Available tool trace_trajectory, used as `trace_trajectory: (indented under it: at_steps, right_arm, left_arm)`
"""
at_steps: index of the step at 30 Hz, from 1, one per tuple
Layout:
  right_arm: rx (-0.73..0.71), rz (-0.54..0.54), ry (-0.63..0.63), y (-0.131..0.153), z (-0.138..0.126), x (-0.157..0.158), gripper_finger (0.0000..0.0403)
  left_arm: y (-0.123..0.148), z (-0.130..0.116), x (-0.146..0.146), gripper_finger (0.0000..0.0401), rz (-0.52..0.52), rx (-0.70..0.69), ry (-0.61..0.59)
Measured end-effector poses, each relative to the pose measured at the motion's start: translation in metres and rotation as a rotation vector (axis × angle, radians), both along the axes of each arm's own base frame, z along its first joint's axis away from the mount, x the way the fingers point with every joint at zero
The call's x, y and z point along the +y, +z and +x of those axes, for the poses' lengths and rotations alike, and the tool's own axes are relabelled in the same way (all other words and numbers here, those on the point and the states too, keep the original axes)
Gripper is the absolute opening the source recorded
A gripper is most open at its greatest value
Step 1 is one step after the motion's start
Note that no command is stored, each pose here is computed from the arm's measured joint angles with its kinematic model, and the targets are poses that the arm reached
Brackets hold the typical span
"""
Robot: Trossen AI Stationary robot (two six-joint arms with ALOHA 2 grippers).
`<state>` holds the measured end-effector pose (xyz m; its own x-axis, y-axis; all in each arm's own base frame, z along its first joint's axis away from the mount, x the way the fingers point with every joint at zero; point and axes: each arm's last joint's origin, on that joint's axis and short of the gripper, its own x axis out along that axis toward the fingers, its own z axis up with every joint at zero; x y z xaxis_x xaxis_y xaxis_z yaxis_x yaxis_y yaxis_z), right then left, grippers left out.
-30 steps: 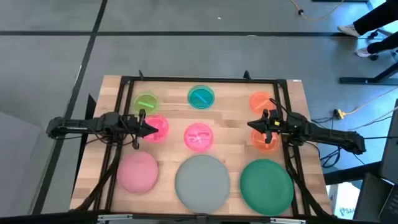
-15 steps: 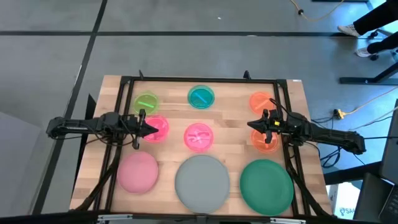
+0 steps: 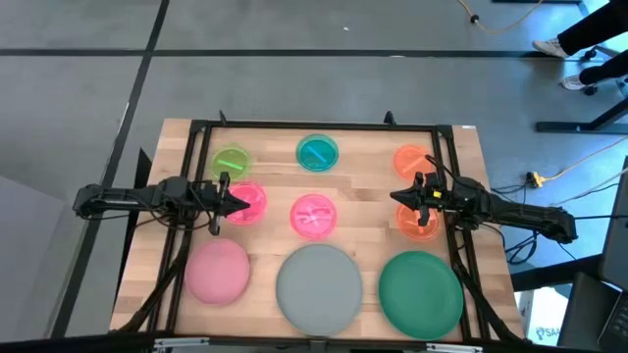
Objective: Stack plastic plates
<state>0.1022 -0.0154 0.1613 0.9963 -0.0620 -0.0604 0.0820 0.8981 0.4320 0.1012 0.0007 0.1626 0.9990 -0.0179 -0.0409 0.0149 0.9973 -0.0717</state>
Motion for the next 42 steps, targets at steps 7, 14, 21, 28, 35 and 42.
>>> trace_trajectory:
  at_steps: [7, 14, 21, 28, 35, 42]
  right_arm:
    - [0.000, 0.000, 0.000, 0.000, 0.000, 0.000, 0.0001]
    - [0.000, -0.003, -0.001, 0.000, 0.000, 0.000, 0.0001]
    - [0.001, -0.004, -0.015, 0.000, 0.000, 0.000, 0.0001]
    - [-0.023, -0.090, -0.167, 0.003, -0.001, -0.005, 0.0001]
    - [-0.003, -0.095, -0.076, 0.001, 0.001, -0.003, 0.0001]
    - [0.029, -0.080, -0.001, -0.001, 0.007, 0.004, 0.0001]
  left_arm:
    - [0.000, 0.000, 0.000, 0.0002, 0.000, 0.000, 0.000]
    - [0.000, 0.000, 0.000, 0.0002, 0.025, -0.001, 0.012]
    - [0.007, 0.000, 0.006, 0.0002, 0.109, -0.064, 0.195]
    - [0.019, -0.002, 0.009, 0.0002, 0.058, -0.195, 0.311]
    - [0.031, -0.005, 0.009, 0.0002, 0.064, -0.319, 0.318]
    - [0.038, -0.007, 0.009, 0.0002, 0.063, -0.389, 0.315]
